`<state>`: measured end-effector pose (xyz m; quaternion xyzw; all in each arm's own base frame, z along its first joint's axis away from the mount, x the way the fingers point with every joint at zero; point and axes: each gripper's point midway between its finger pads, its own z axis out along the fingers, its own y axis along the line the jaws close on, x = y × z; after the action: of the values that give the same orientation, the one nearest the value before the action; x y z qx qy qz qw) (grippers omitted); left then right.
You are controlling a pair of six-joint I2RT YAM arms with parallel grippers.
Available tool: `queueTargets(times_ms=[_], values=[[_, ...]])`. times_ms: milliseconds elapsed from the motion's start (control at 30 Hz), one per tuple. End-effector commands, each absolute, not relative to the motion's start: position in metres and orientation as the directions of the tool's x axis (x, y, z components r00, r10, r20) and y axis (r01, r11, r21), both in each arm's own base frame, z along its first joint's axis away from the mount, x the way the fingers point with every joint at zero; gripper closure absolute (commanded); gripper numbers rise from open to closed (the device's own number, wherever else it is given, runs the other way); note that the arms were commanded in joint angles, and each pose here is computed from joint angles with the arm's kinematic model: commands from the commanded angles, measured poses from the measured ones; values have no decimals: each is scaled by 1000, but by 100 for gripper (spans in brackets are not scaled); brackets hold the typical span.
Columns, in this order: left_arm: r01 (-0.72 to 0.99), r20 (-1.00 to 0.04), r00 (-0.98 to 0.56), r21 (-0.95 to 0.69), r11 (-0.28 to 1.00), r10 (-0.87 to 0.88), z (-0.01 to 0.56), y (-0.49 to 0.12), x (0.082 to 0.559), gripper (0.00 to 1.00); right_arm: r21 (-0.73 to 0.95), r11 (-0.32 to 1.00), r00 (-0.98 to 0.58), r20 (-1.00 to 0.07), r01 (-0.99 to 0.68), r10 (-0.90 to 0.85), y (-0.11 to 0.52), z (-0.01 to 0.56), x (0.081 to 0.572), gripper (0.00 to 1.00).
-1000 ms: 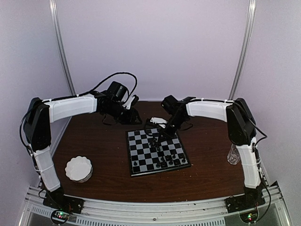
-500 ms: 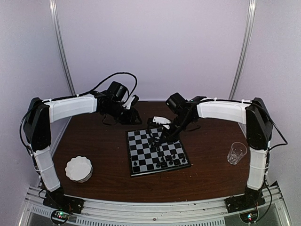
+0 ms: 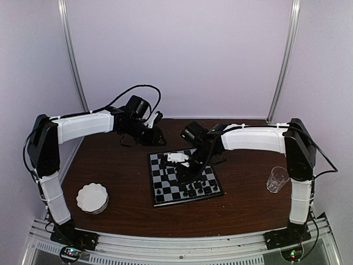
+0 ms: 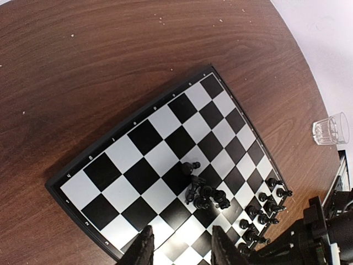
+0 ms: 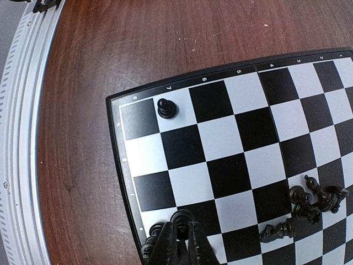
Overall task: Set up the chess pieces on the board
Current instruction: Place the pawn at e7.
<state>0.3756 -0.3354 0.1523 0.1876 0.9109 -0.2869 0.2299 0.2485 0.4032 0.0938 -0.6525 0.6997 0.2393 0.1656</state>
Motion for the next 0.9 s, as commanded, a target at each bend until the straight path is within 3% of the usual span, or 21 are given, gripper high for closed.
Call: queueTargets(times_ms=[0,867], values=[[493,-573,-799,-451,744,182,172,-338,381,64,103,49,-95,-505,-993,-858,398,73,255,95],[495,-573,-799,-454,741,183,173,-339,381,64,95,58,-95,-451,-994,-887,390,50,257,91]])
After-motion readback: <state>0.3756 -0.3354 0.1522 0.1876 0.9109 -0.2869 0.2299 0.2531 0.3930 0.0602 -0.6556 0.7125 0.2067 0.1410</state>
